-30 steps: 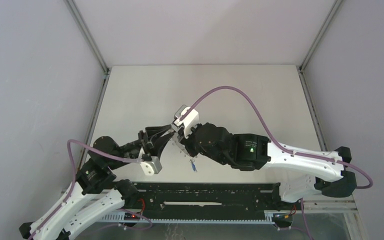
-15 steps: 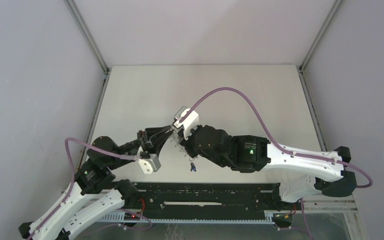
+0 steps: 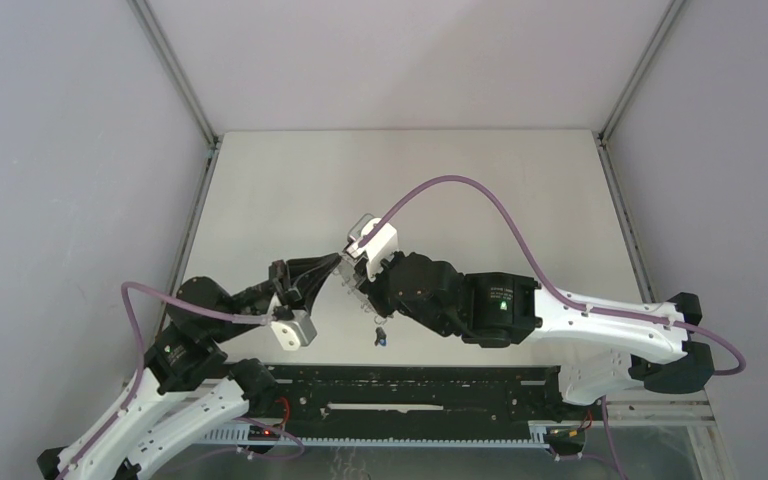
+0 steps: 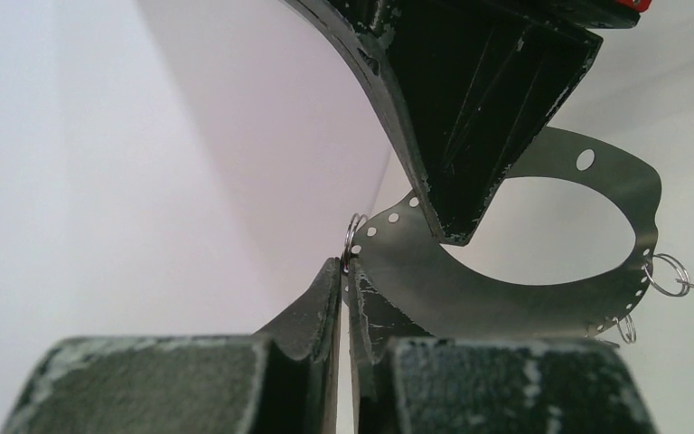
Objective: Put the keys on the keyring
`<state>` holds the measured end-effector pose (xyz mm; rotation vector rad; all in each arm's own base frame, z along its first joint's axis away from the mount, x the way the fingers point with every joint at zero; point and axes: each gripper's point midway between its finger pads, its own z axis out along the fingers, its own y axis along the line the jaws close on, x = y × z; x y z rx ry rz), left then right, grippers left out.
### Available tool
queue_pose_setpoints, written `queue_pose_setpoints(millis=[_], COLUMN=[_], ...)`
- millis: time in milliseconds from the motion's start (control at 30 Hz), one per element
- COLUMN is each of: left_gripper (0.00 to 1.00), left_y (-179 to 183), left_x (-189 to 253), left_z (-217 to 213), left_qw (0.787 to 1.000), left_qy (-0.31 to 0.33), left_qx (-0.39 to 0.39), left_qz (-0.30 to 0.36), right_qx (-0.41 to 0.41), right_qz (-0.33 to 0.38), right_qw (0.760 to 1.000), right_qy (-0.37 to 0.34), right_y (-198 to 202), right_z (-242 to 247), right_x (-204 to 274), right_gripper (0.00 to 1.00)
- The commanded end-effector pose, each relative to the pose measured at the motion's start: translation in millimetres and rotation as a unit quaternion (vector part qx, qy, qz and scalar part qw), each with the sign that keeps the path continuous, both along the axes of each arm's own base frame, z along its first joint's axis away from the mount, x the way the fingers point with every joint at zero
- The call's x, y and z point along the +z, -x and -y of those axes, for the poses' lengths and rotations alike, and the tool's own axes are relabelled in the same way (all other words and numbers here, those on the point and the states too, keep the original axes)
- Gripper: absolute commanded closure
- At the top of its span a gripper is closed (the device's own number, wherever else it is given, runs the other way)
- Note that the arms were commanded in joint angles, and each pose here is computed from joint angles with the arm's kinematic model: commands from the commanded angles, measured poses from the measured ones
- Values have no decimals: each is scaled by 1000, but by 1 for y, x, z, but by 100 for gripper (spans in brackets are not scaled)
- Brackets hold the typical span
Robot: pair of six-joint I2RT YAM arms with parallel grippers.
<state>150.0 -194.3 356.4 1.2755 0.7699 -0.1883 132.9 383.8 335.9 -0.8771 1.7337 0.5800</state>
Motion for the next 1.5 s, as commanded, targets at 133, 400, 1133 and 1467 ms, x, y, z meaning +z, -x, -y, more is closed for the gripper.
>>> queue_pose_setpoints(millis=[133,400,1133,1467], left_gripper=[90,68,100,100], left_y=[2,12,21,9], left_x=[18,13,23,35], left_z=[0,7,12,7], left_qw=[1000,999,998,991], left_qy=[18,-2,2,89], left_qx=[-4,-38,-65,-26], left_qz=[21,16,0,-93], right_qx=[24,26,37,59], right_qz=[-2,-5,-5,-4], right_qw=[997,998,998,992], right_qy=[-68,-62,-47,-112], right_y=[14,15,19,27], right_z=[-7,-7,-8,-7], right_x=[36,33,26,43], right_gripper=[100,100,100,100])
